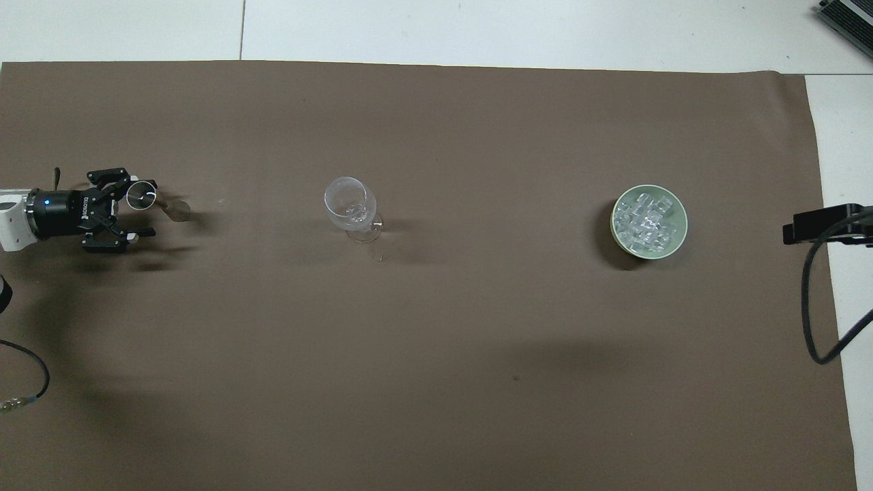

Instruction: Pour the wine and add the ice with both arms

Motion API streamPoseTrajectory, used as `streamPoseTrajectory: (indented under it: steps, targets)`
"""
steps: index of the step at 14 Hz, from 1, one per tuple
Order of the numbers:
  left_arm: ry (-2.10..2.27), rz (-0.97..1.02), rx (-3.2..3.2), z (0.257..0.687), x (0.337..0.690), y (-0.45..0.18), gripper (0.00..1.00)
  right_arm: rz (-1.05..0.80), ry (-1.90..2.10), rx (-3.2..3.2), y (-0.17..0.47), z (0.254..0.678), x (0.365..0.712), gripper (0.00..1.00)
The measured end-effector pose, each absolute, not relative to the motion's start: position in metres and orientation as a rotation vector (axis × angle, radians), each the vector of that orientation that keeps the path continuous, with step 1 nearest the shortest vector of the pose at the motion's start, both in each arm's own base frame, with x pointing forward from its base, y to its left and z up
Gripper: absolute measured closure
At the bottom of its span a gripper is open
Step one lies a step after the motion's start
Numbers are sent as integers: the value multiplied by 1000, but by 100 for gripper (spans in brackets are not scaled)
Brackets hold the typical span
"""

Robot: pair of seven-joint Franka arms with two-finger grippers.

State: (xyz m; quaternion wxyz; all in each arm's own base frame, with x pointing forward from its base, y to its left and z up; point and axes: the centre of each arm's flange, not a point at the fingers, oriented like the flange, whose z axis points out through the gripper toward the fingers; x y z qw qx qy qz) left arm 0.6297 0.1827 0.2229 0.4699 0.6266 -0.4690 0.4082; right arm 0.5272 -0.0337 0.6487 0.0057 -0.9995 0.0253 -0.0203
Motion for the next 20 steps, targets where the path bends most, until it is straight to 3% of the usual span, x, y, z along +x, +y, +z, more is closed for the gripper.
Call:
streamPoseTrajectory:
  steps: [10,11,12,13,15,18,19,20]
  targets:
    - [-1062,1163,1380,202,629,174,4,-64,79,-3129,-34,649,527,0]
    - [-1064,1168,1370,200,628,173,7,-64,79,-3129,-34,649,527,0]
    - [-1066,1171,1366,200,628,172,16,-64,79,-3129,-34,649,527,0]
    - [-1067,1173,1365,200,628,173,16,-64,79,-3129,-34,649,527,0]
    - [-1067,1174,1364,200,628,173,30,-64,79,-3129,-34,649,527,0]
    - [-1068,1176,1363,200,628,173,31,-64,79,-3129,-34,649,527,0]
    - [-1068,1176,1363,200,628,173,34,-64,79,-3129,-34,649,527,0]
    - [-1069,1177,1363,200,628,173,43,-64,79,-3129,-34,649,527,0]
